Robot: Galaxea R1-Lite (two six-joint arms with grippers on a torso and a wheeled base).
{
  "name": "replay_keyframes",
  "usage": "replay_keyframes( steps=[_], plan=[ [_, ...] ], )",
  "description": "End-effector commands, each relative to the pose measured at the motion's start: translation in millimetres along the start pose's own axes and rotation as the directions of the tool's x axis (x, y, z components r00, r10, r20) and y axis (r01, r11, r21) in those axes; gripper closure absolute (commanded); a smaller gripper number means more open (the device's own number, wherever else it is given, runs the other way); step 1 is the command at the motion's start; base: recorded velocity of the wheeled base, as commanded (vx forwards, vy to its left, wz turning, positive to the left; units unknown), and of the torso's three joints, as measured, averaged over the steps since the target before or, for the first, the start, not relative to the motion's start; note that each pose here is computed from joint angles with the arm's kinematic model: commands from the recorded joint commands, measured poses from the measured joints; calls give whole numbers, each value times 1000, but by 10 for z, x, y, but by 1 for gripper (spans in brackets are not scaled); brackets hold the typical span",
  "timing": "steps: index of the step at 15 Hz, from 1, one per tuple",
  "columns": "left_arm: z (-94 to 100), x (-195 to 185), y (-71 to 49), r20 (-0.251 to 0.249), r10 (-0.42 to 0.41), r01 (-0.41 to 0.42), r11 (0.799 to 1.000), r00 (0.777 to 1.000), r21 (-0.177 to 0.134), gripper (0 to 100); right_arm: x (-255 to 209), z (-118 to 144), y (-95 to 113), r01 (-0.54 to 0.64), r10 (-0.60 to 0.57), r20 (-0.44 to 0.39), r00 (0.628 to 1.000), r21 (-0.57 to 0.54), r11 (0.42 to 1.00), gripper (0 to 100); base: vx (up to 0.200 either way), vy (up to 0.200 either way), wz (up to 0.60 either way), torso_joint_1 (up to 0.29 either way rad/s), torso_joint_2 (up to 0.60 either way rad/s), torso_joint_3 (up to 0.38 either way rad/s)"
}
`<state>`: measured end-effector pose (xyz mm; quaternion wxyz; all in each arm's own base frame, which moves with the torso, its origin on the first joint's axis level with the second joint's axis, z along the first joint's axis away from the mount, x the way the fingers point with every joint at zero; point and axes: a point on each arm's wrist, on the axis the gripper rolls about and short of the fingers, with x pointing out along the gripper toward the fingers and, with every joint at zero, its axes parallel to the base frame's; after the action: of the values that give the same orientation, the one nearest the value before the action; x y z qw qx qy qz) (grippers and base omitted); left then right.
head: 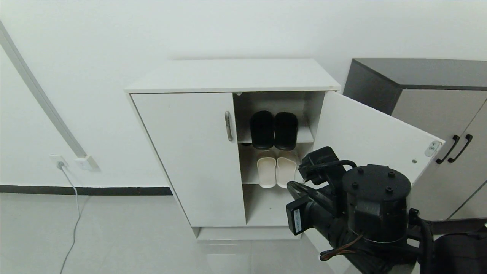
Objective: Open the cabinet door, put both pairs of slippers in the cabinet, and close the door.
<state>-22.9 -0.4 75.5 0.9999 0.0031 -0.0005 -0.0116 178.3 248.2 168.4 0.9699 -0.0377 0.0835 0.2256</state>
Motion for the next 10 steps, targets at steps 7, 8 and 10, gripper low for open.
replay_keyframes(
  steps=[7, 8, 10],
  plan=[
    [0, 1, 0, -1, 0, 0, 1000, 1000, 0, 100, -24, 11, -28, 4, -4, 11, 1000, 5, 1000, 100, 0, 0, 0, 180, -492, -317],
    [0, 1, 0, -1, 0, 0, 1000, 1000, 0, 100, -33, 10, -34, 4, -4, 12, 1000, 4, 1000, 100, 0, 0, 0, 203, -520, -325],
    [0, 1, 0, -1, 0, 0, 1000, 1000, 0, 100, -29, 8, -43, 7, -7, 12, 1000, 4, 1000, 100, 0, 0, 0, 217, -535, -325]
  ],
)
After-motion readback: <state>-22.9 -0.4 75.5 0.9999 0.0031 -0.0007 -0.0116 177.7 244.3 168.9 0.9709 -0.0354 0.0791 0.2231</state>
